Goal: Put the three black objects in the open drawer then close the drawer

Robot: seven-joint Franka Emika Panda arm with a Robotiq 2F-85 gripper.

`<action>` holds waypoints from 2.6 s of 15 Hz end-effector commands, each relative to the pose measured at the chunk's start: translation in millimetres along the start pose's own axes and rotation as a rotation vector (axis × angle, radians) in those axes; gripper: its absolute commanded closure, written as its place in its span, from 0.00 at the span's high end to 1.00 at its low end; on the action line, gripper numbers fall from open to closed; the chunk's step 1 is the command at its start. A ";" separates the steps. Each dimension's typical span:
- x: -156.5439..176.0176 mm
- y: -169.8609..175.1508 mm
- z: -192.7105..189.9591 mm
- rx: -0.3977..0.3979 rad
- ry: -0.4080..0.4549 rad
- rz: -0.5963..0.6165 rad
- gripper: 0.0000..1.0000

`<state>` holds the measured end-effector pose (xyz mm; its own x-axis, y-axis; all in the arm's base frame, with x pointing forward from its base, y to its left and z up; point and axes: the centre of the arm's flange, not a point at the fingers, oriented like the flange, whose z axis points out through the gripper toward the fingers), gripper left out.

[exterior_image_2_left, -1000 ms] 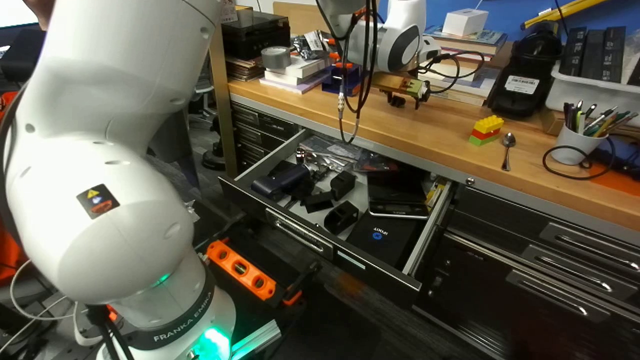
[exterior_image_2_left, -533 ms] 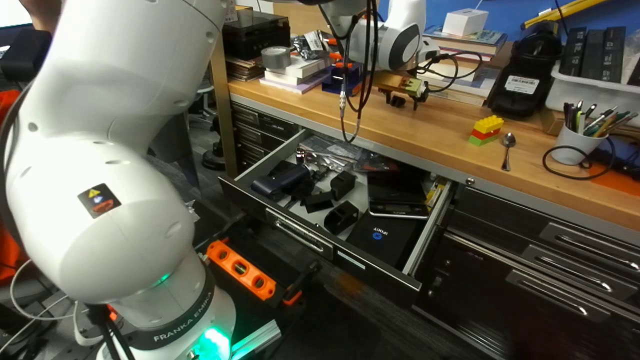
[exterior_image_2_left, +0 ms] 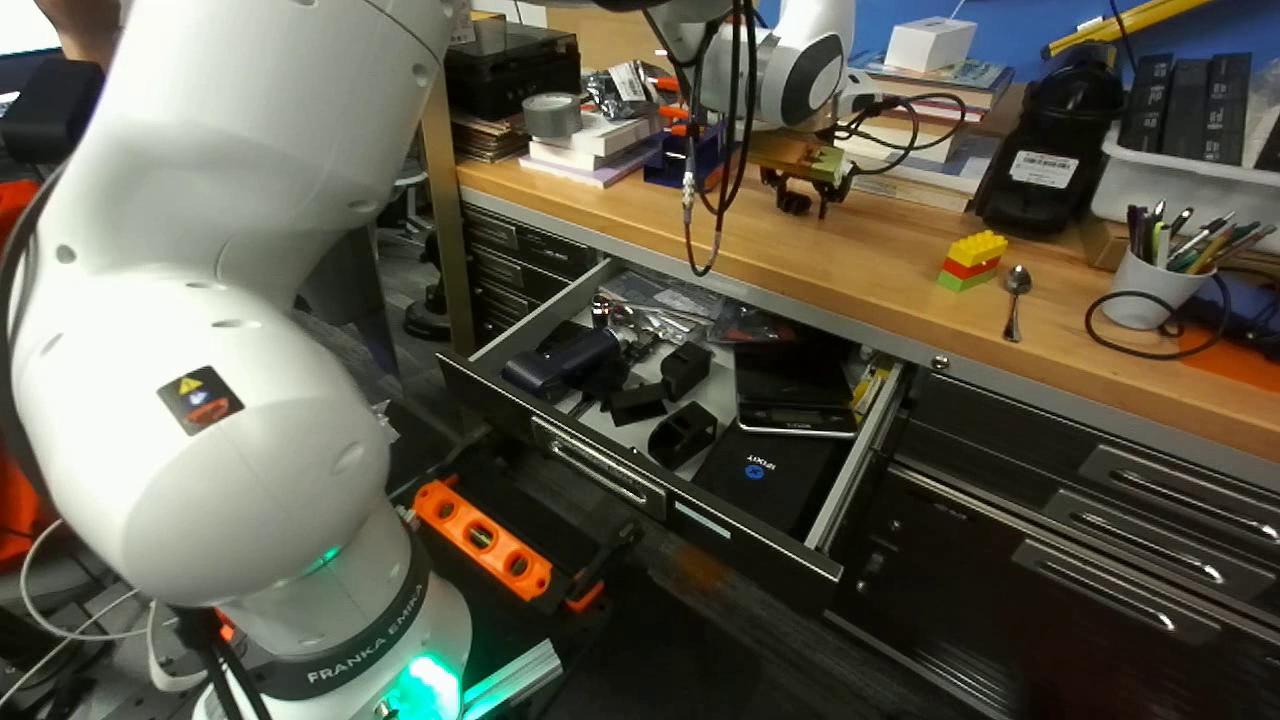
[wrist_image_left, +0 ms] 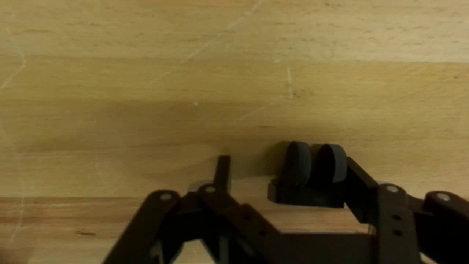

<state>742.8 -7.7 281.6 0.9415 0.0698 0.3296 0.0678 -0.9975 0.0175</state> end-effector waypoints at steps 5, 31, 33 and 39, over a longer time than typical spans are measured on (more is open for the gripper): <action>15.0 -8.4 -5.0 -0.014 -0.033 0.016 0.26; -302.5 -1.9 -89.9 -0.138 -0.394 0.358 0.26; -333.1 6.8 -78.0 -0.118 -0.429 0.403 0.26; -374.0 -0.2 -36.1 0.132 -0.467 0.366 0.26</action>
<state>384.5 -41.5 206.7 0.9276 -0.3370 -0.1613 -0.3451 -0.9383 -0.0243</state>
